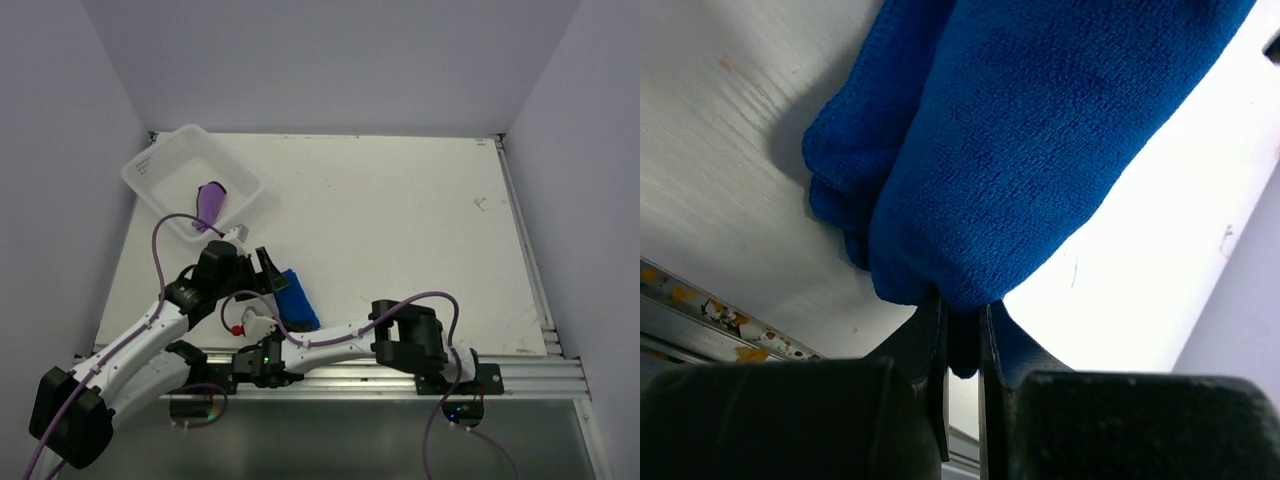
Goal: Roll the towels
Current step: Roll the towel
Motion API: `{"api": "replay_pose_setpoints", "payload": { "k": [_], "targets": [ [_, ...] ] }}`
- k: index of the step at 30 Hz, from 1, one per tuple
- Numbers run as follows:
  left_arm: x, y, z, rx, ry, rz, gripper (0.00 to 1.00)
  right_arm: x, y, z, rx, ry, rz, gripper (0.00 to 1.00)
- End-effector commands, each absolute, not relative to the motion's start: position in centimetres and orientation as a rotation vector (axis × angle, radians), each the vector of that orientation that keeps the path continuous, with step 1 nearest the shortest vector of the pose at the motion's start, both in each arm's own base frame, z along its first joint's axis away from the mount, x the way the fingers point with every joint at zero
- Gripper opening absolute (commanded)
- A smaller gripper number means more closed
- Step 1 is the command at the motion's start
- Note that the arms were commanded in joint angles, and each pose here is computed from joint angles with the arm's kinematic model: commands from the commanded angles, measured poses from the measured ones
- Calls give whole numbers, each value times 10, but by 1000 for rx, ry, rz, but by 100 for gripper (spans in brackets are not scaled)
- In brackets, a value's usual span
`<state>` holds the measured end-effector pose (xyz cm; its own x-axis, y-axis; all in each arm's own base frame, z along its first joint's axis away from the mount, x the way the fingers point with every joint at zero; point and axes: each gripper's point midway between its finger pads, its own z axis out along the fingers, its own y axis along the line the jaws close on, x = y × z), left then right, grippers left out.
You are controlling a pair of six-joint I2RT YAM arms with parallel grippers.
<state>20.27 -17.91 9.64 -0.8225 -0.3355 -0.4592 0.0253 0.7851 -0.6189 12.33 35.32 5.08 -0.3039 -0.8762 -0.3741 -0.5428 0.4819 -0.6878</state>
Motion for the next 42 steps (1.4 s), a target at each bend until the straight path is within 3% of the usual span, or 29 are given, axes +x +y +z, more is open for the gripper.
{"api": "replay_pose_setpoints", "payload": {
  "k": [1,4,14,32,42],
  "targets": [
    [203,-185,116,-181,2382,-889,85,124,350,53,-1261,1925,-691,0],
    [204,-189,118,-196,2372,-923,99,122,357,50,-1280,1906,-689,0],
    [209,-200,99,-199,2426,-950,100,116,370,40,-1362,1865,-713,0],
    [222,-199,34,-187,2601,-629,100,108,388,20,-1484,1865,-674,0],
    [193,-194,-11,-193,2689,-536,81,110,384,21,-1483,1870,-661,0]
  ]
}}
